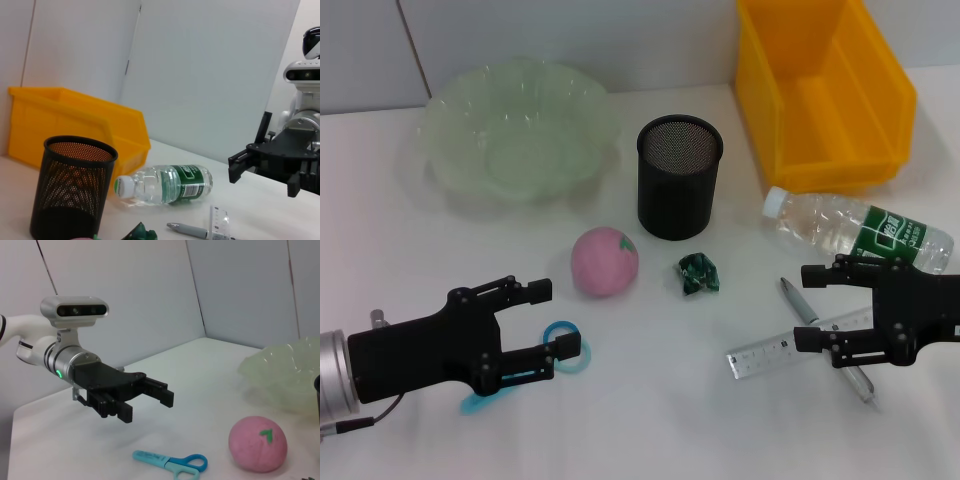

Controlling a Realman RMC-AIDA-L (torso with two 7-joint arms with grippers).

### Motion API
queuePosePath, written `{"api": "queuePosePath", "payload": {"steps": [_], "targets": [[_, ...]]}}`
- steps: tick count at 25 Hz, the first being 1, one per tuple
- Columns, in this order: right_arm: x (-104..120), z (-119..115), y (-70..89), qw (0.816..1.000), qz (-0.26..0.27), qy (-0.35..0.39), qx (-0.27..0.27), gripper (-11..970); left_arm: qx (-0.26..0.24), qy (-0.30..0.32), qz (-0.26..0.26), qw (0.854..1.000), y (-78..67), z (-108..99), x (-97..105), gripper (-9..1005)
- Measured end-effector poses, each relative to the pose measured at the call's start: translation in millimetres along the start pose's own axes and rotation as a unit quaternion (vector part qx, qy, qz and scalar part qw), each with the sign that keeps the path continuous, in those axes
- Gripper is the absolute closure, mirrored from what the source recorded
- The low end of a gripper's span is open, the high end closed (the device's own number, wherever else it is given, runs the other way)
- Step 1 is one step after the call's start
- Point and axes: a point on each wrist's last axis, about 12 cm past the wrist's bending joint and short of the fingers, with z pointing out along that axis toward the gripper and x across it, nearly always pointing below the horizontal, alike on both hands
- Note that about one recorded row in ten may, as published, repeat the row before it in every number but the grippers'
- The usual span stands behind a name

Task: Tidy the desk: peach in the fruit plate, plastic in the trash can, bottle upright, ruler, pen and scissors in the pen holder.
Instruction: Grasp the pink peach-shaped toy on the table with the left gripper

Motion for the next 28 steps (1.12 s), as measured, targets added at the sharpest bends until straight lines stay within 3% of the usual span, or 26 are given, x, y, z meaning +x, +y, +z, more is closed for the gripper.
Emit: {"api": "queuePosePath", "payload": {"steps": [6, 14, 16, 19, 21, 28], "targets": [[-1, 1, 0.0, 1.0, -0.002, -0.001, -0.001, 111, -0.013, 0.004, 0.003, 1.0, 3.8, 0, 0, 204], [0, 0, 0.8, 1.0, 0.003, 0.0, -0.002, 111, -0.084, 0.021, 0.038, 0.996, 28.1, 14, -7, 218], [2, -3, 1.3, 1.0, 0.007, 0.003, 0.002, 111, -0.099, 0.019, 0.062, 0.993, 37.4, 23, -16, 222], [5, -7, 2.0, 1.0, 0.012, 0.005, 0.009, 111, -0.098, 0.018, 0.068, 0.993, 38.7, 27, -19, 227], [6, -8, 2.5, 1.0, 0.014, 0.005, 0.01, 111, -0.089, 0.026, 0.095, 0.991, 42.9, 48, -24, 230], [6, -5, 3.0, 1.0, 0.013, 0.006, 0.008, 110, -0.094, 0.051, 0.116, 0.988, 46.9, 67, -22, 242]]}}
